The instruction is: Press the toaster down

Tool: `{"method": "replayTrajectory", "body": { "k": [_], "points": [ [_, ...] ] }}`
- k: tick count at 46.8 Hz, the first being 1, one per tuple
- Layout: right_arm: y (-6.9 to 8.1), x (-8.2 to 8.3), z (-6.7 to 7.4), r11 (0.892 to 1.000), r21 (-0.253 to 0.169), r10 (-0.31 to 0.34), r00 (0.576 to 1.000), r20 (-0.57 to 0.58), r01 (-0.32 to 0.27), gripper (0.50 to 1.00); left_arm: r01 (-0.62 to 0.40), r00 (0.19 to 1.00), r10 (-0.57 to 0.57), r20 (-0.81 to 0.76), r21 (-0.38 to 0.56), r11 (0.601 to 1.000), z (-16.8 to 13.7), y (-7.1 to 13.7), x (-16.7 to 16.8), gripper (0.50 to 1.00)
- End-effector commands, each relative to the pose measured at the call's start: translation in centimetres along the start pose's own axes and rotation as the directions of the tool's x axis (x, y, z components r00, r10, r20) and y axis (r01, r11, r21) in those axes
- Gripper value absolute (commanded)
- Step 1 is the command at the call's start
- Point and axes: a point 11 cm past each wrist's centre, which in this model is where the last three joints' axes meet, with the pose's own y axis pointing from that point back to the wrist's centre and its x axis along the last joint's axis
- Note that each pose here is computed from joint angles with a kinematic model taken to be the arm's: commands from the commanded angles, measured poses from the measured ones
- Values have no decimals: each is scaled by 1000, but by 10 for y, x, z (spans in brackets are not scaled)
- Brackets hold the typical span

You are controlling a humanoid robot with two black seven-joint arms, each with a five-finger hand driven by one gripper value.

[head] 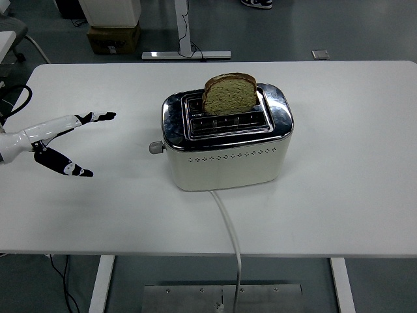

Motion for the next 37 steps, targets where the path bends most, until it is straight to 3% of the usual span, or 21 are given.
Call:
{"method": "replayTrajectory", "body": {
  "k": [1,26,37],
  "points": [
    [0,0,0,1000,0,0,1000,-1,0,1000,11,1000,-11,1,-9,1000,3,-2,-4,1000],
    [0,0,0,1000,0,0,1000,1,0,1000,80,996,-79,38,-34,996,9,-21,-27,1000],
    [0,0,0,1000,0,0,1000,1,0,1000,117,991,-111,74,-85,989,27,-29,-35,1000]
  ]
}}
